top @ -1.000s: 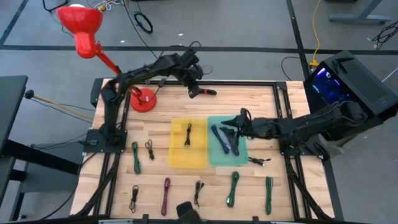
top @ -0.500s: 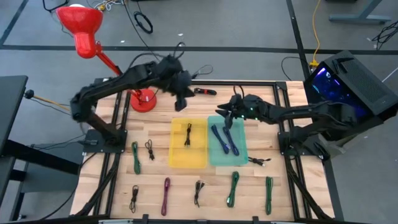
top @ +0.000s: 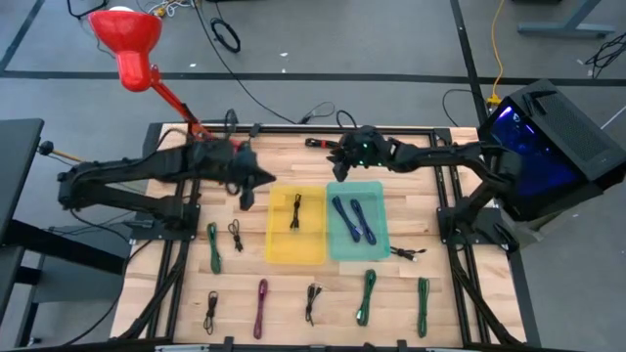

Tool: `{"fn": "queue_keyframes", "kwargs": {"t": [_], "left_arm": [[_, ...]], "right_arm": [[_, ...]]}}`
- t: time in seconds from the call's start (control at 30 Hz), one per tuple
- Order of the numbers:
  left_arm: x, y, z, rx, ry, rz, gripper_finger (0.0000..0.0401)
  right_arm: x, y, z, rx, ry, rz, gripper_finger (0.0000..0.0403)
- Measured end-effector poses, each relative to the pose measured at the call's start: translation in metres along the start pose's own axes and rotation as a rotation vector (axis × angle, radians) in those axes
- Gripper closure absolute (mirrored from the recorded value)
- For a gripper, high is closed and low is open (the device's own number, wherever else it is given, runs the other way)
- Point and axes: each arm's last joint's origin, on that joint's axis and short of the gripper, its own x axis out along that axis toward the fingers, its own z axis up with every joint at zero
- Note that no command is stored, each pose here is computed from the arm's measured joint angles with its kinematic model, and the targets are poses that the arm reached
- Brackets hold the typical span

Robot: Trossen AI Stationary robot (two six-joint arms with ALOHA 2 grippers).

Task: Pick & Place USB Port
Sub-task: Put the black charger cable into the yellow bin

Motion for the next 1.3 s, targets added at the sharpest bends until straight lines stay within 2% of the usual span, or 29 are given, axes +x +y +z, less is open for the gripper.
{"fn": "queue_keyframes", "kwargs": {"t": [0.17, 0.27, 0.43, 0.63, 0.77, 0.9, 1.2, 1.3], "left_arm": [[-0.009, -0.013, -0.035, -0.027, -0.052, -0.062, 0.0383], [-0.010, -0.017, -0.049, -0.028, -0.091, -0.077, 0.0383], [-0.009, -0.020, -0.063, -0.027, -0.120, -0.080, 0.0383], [-0.005, -0.023, -0.062, -0.010, -0.211, -0.088, 0.0383], [-0.005, -0.023, -0.061, 0.011, -0.239, -0.089, 0.0383], [-0.005, -0.023, -0.061, 0.012, -0.240, -0.089, 0.0383], [-0.005, -0.023, -0.061, 0.023, -0.237, -0.090, 0.0383], [-0.005, -0.023, -0.061, 0.032, -0.233, -0.089, 0.0383]], "right_arm": [[0.012, -0.020, -0.002, 0.035, 0.034, -0.020, 0.0337], [0.015, -0.034, -0.006, 0.073, 0.078, -0.012, 0.0348], [0.019, -0.055, -0.013, 0.096, 0.119, -0.044, 0.0308], [0.027, -0.069, -0.020, 0.117, 0.130, -0.118, 0.0228], [0.031, -0.073, -0.024, 0.109, 0.140, -0.178, 0.0197], [0.042, -0.076, -0.015, 0.093, 0.159, -0.226, 0.0191], [0.076, -0.083, -0.010, 0.016, 0.370, -0.291, 0.0203], [0.079, -0.083, -0.006, 0.001, 0.373, -0.299, 0.0204]]}}
